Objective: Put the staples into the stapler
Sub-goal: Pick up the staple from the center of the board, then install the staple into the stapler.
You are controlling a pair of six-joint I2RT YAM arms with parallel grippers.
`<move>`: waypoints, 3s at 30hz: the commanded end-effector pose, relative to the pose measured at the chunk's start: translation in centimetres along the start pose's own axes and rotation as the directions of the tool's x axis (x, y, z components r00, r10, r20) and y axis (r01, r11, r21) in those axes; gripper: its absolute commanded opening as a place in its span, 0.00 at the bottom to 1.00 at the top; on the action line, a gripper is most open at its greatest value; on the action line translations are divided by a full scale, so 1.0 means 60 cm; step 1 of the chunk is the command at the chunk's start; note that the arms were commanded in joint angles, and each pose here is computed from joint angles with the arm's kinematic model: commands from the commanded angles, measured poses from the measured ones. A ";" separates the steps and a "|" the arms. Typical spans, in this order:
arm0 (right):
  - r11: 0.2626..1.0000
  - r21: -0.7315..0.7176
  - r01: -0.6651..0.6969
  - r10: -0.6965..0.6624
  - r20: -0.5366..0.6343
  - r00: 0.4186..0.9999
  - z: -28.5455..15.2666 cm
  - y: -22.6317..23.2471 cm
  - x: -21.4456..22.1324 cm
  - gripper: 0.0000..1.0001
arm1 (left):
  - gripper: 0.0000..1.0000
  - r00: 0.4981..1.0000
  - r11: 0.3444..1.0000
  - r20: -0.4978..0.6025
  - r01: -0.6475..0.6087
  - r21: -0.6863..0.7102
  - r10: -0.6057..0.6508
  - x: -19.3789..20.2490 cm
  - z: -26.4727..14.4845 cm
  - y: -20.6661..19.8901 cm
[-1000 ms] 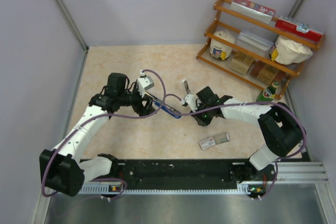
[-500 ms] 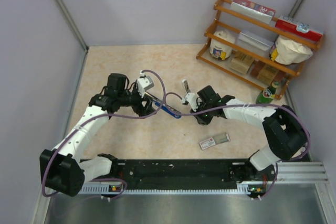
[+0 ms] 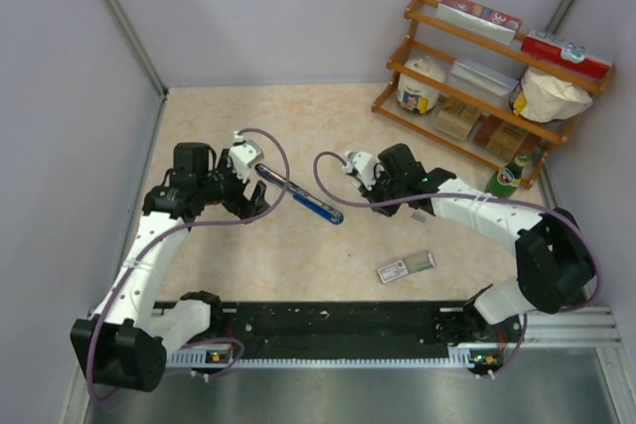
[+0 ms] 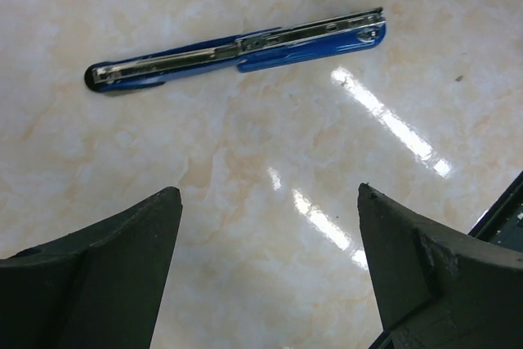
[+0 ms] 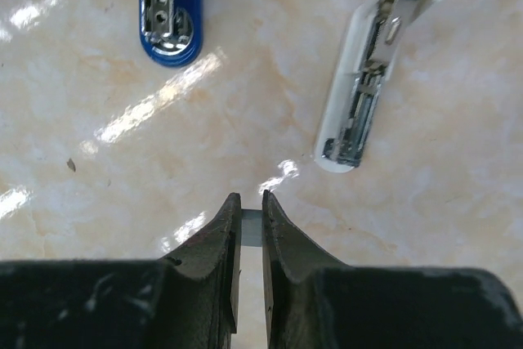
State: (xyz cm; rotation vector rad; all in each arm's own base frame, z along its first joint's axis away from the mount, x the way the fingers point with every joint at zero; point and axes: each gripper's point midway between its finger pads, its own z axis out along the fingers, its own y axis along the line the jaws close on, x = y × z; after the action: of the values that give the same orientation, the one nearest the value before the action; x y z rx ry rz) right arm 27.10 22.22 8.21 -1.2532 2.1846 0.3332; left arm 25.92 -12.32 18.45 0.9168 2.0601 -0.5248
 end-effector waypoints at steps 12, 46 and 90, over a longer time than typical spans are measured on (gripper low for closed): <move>0.988 0.088 -0.130 0.116 0.145 0.983 0.032 -0.122 -0.129 0.11 | 0.92 0.993 0.982 0.065 0.103 -0.160 -0.094 0.027 -0.064 0.053; 0.965 0.105 -0.240 0.221 0.164 0.961 0.059 -0.134 -0.067 0.11 | 0.92 0.994 0.979 0.082 0.089 -0.182 -0.075 0.046 -0.059 0.053; 0.974 0.067 -0.215 0.206 0.121 0.971 0.075 -0.123 -0.053 0.11 | 0.92 0.993 0.980 0.082 0.096 -0.176 -0.082 0.051 -0.056 0.053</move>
State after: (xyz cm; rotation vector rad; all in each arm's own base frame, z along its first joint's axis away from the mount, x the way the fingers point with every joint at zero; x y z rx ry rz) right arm 35.71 22.42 6.66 -0.9277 2.2408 0.3807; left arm 24.91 -6.62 16.87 0.6904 2.1030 -0.4059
